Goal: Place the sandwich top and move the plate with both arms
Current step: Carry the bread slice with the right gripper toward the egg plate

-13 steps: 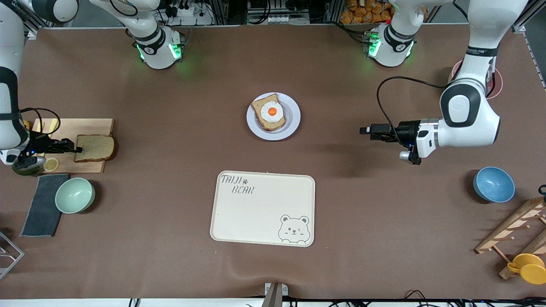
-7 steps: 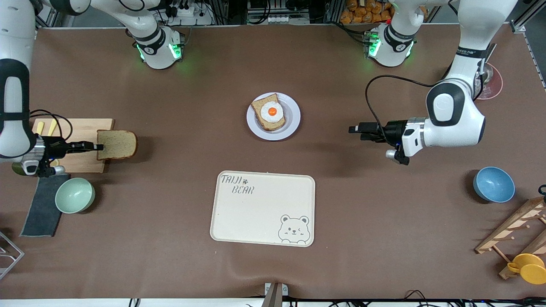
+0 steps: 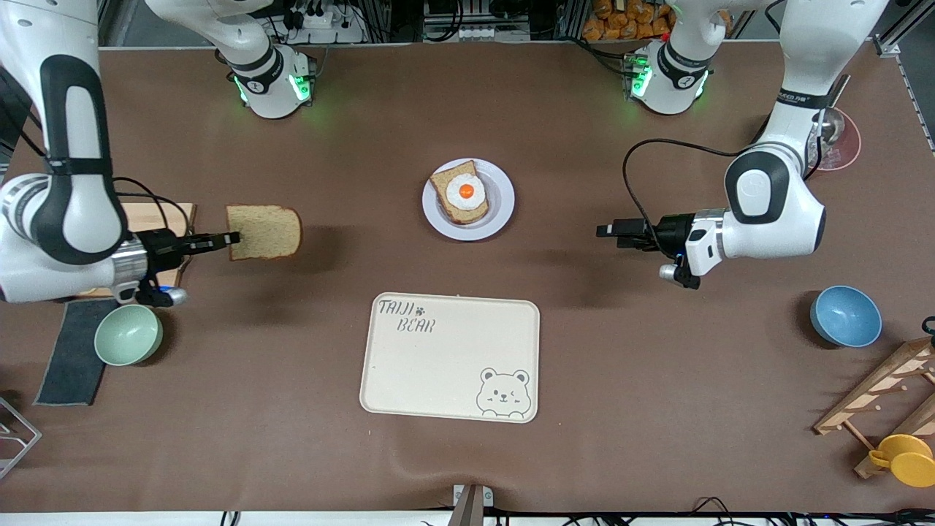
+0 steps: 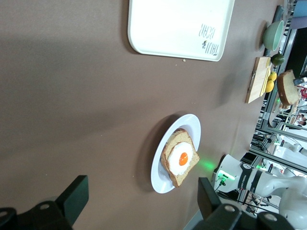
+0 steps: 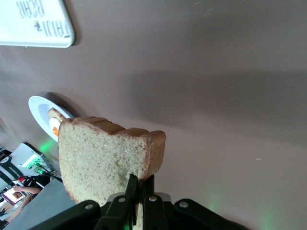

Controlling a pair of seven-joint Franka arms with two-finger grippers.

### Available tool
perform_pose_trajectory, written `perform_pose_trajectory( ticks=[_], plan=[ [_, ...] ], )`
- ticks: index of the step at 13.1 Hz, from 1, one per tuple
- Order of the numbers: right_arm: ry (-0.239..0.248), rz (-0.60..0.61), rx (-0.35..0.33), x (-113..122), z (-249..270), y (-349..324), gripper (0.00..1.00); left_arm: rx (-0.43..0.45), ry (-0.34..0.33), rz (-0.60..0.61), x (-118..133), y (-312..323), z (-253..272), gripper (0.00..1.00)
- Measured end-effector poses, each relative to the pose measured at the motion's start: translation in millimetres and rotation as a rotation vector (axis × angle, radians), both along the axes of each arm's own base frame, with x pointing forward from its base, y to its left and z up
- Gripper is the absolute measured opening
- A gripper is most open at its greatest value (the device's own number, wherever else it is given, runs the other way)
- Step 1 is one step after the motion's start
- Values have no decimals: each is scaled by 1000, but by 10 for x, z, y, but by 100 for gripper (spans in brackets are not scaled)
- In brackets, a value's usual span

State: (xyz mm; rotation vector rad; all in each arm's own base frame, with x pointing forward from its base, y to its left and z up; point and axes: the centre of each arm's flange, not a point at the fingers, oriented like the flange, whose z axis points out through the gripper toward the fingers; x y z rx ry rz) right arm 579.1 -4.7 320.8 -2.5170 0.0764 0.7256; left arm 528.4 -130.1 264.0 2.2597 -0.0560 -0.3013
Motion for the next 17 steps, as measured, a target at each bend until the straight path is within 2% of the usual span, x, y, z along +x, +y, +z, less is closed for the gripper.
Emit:
perform_pose_trajectory(
  ticks=[2, 6, 9, 12, 17],
  plan=[
    [9, -31, -43, 52, 73, 552, 7, 1, 12, -5, -18, -28, -73, 100],
    [-43, -27, -73, -57, 88, 1748, 7, 2, 21, -14, -56, -70, -106, 100],
    [-68, -30, -87, -325, -86, 2441, 7, 4, 21, -15, -60, -83, -114, 100],
    [-42, -29, -107, -653, -192, 2961, 7, 7, 27, -12, -68, -74, -160, 100],
    [-40, 2, -148, -941, -150, 3405, 7, 8, 37, -11, -77, -71, -220, 100]
  ],
)
